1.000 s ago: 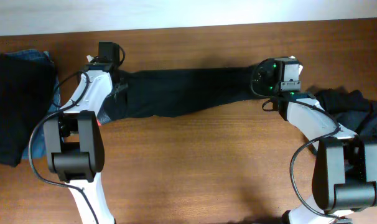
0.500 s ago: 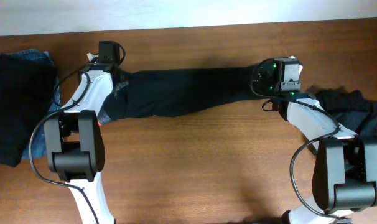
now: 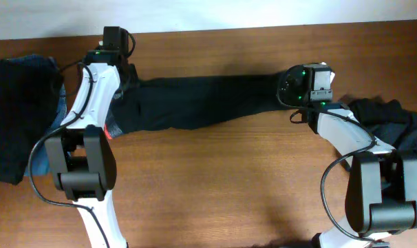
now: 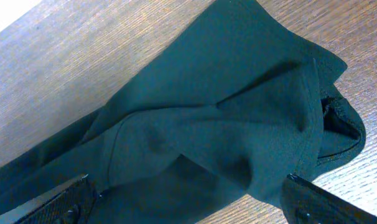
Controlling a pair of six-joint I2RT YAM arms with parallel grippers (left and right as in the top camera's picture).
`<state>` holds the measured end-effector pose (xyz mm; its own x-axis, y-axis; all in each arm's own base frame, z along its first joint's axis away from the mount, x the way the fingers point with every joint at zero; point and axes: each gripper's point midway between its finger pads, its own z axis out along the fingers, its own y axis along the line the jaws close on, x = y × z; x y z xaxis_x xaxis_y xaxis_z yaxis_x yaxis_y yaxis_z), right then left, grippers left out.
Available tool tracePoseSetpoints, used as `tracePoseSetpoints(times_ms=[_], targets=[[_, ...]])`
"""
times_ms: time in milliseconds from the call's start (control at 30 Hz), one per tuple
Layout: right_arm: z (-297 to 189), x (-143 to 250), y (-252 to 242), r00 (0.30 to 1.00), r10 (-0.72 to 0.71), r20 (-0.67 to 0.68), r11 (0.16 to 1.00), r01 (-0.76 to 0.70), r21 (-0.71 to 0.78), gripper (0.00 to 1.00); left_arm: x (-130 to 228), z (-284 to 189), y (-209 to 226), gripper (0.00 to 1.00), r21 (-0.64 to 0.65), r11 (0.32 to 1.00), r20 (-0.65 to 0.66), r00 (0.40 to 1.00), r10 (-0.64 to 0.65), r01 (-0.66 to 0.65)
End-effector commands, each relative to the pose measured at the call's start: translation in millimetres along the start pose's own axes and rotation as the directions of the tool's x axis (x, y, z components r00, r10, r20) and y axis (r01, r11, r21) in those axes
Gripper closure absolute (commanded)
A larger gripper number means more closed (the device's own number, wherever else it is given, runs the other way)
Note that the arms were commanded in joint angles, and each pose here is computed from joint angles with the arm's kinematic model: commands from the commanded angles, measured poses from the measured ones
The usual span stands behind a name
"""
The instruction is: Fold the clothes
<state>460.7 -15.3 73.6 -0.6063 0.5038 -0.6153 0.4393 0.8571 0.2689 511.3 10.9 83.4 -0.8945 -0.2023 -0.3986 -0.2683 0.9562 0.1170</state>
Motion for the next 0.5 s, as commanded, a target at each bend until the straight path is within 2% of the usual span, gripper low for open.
tracePoseSetpoints(times_ms=[0, 67, 200, 467], targets=[[-7.4, -10.9, 4.0, 1.000, -0.004, 0.027, 1.000, 0.004, -0.015, 0.01, 18.4, 6.4, -4.7, 0.52, 0.028, 0.997, -0.064, 0.996, 0.067, -0.065], [-7.4, -10.9, 4.0, 1.000, -0.004, 0.027, 1.000, 0.004, -0.015, 0.01, 24.3, 8.5, -3.7, 0.59, 0.025, 0.997, -0.083, 0.994, 0.071, -0.070], [-7.4, -10.7, 3.9, 1.000, -0.004, 0.026, 1.000, 0.005, -0.015, 0.01, 33.0, 19.0, -3.5, 0.63, 0.022, 0.997, -0.093, 0.993, 0.073, -0.071], [-7.4, -10.6, 3.9, 1.000, -0.004, 0.026, 1.000, 0.005, -0.015, 0.01, 34.4, 38.8, -7.9, 0.63, 0.031, 0.998, -0.045, 0.997, 0.062, -0.061]])
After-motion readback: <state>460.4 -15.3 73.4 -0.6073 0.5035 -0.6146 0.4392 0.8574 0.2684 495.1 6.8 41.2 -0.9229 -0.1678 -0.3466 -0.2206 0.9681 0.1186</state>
